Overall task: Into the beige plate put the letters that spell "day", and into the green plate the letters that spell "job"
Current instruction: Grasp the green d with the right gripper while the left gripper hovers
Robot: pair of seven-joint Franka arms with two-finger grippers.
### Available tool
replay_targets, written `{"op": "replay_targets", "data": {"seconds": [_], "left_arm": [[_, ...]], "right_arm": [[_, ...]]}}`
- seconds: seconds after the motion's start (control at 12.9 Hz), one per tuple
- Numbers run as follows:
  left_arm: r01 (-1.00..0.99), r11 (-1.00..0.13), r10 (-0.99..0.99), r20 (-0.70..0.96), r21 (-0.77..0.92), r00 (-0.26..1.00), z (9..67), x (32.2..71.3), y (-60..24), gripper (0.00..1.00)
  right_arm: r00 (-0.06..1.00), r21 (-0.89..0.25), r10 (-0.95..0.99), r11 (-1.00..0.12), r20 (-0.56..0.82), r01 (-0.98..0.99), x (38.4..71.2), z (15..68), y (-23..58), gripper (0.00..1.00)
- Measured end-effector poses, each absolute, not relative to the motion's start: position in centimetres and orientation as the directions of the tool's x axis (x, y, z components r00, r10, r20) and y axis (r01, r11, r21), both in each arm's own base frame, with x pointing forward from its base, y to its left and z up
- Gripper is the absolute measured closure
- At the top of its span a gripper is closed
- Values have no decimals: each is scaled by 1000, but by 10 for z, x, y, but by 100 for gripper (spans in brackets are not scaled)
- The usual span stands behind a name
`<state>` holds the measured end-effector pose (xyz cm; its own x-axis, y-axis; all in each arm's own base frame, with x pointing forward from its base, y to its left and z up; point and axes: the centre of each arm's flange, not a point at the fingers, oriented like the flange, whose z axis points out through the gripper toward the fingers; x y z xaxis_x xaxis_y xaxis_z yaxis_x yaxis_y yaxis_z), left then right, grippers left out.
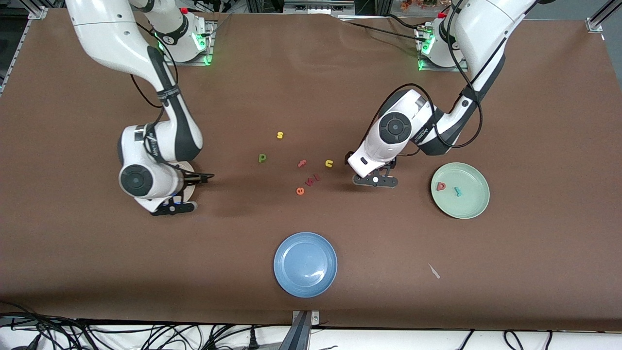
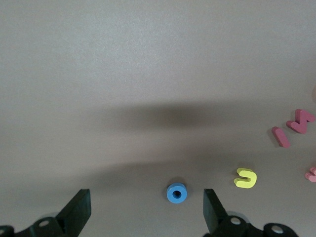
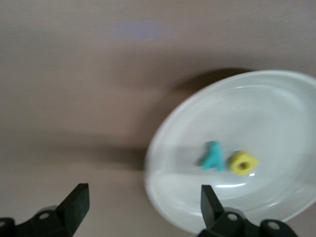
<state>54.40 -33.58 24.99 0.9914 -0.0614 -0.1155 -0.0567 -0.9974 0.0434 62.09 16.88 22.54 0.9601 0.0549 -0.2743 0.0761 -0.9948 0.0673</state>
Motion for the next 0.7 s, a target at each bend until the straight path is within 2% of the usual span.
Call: {"op": "replay_targets", "data": {"seconds": [0.31,0.7], "left_arm": [[-55,-997,-60,-115,44,992,250,545,-336,0],[-52,-997,-57,-107,49,993,253,548,-337,0]], "right_arm": [[959,75,-100,-994,-266,-83,596,234,245,0],[947,94,-239,-970,-216,-224,567,227,303,0]]}}
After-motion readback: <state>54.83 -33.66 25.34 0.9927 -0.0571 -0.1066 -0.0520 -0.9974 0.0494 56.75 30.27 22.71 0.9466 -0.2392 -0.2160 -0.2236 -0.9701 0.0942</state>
